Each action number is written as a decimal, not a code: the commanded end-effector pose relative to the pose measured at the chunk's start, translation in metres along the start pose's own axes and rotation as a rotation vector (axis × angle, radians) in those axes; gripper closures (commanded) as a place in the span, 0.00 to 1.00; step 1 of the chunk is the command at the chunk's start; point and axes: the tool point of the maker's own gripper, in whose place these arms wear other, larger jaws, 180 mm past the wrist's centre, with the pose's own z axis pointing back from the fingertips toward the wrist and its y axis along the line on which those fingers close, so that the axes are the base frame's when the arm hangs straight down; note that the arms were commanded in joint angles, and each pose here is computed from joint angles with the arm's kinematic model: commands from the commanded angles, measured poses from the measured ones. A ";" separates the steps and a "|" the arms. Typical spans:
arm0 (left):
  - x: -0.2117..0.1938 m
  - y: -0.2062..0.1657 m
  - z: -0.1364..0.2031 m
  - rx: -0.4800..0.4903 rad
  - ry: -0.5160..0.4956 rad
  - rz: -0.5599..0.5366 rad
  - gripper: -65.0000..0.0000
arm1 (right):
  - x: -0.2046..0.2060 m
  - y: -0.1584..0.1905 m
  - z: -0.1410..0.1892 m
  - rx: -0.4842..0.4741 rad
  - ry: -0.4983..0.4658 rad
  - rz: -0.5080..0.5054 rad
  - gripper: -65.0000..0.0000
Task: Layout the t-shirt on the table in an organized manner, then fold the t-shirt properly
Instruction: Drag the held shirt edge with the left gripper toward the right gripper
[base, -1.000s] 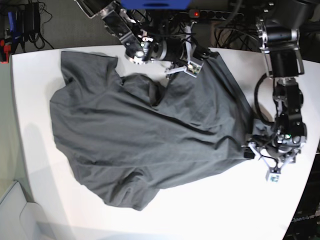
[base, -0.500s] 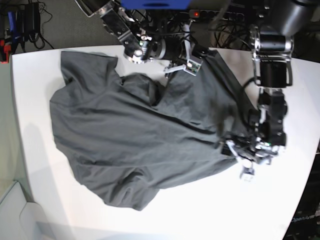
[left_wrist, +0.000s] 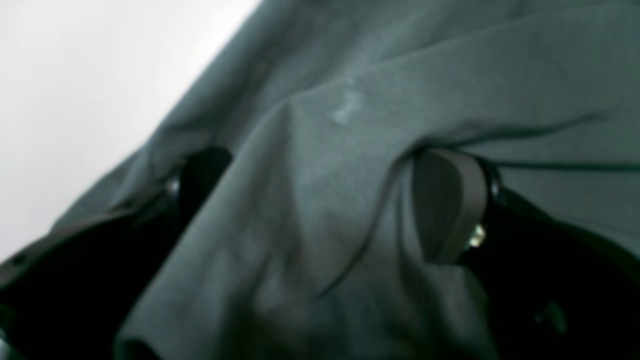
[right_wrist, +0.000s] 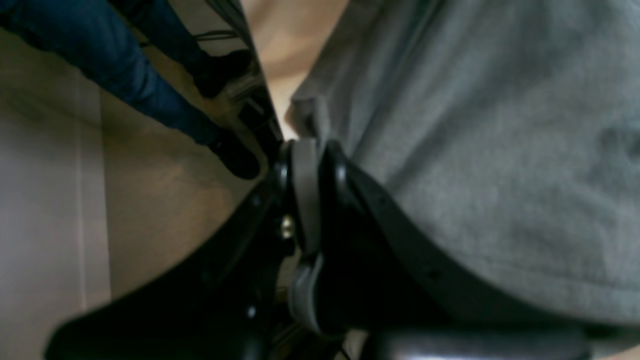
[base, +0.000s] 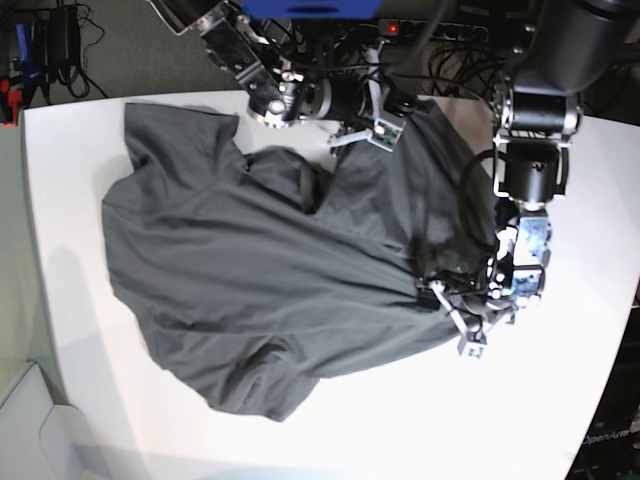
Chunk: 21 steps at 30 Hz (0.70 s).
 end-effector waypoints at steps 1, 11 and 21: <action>0.022 0.006 0.003 0.017 -0.047 -0.004 0.16 | -0.031 -0.007 0.004 -0.037 0.142 0.030 1.00; 0.091 -0.018 -0.004 -0.039 -0.196 0.040 0.16 | -0.032 -0.007 0.004 -0.037 0.144 0.031 1.00; 0.090 0.027 0.054 0.088 -0.018 -0.083 0.15 | -0.026 -0.014 0.005 -0.048 0.136 0.042 1.00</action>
